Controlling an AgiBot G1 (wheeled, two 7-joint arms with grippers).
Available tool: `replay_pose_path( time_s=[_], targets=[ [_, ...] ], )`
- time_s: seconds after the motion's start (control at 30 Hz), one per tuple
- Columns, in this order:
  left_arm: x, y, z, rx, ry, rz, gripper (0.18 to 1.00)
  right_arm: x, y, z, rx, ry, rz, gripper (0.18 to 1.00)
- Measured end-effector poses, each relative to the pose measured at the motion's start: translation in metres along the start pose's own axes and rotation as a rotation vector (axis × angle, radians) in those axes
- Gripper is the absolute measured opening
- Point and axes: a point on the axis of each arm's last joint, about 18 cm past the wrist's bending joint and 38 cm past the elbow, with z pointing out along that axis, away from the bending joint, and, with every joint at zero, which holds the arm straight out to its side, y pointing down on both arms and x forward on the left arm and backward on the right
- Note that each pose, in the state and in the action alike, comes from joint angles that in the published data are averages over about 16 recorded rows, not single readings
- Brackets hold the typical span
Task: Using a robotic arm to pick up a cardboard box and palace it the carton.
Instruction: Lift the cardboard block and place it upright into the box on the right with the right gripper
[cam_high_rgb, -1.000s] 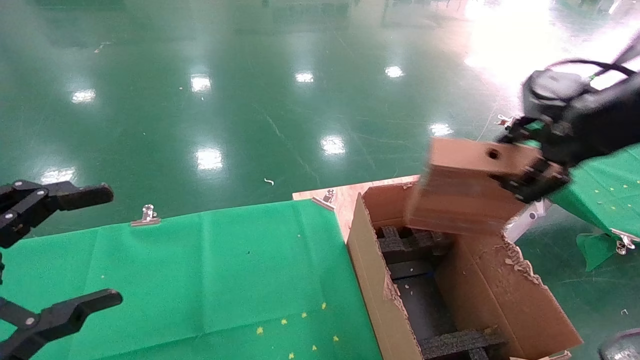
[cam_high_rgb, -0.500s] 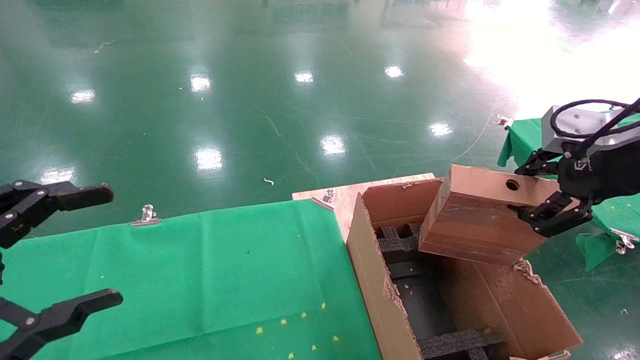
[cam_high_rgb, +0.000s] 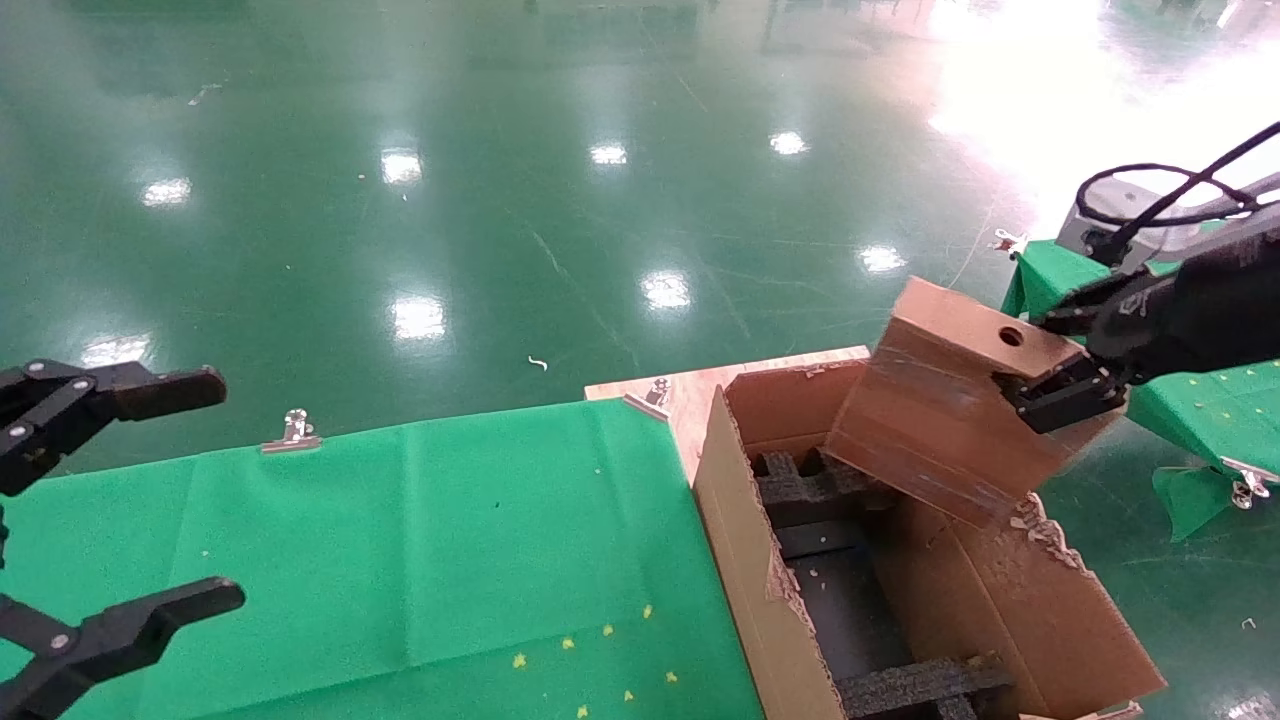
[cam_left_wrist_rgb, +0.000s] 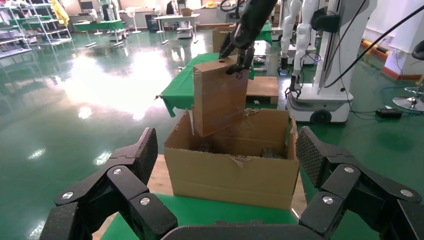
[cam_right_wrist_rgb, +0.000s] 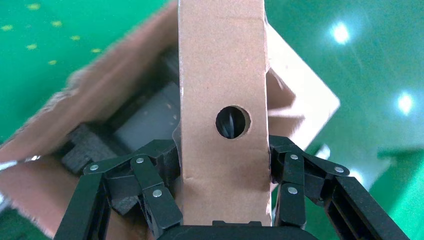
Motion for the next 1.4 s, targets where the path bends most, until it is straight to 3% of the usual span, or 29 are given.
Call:
replay_pose_path(
  time_s=[0.37,0.6,1.03,1.4],
  targets=[
    [0.000,0.000,0.000,0.000,0.000,0.000,1.001,-0.009,0.026,0.010,-0.058,0.155,0.410,0.349],
    [0.000,0.000,0.000,0.000,0.000,0.000,1.001,-0.010,0.036,0.013,-0.061,0.206,0.598,0.349],
    [0.000,0.000,0.000,0.000,-0.001,0.000,1.001,-0.010,0.039,0.018,-0.062,0.208,0.690,0.348],
    [0.000,0.000,0.000,0.000,-0.001,0.000,1.001,-0.013,0.043,0.041,-0.091,0.219,0.751,0.347]
  ],
)
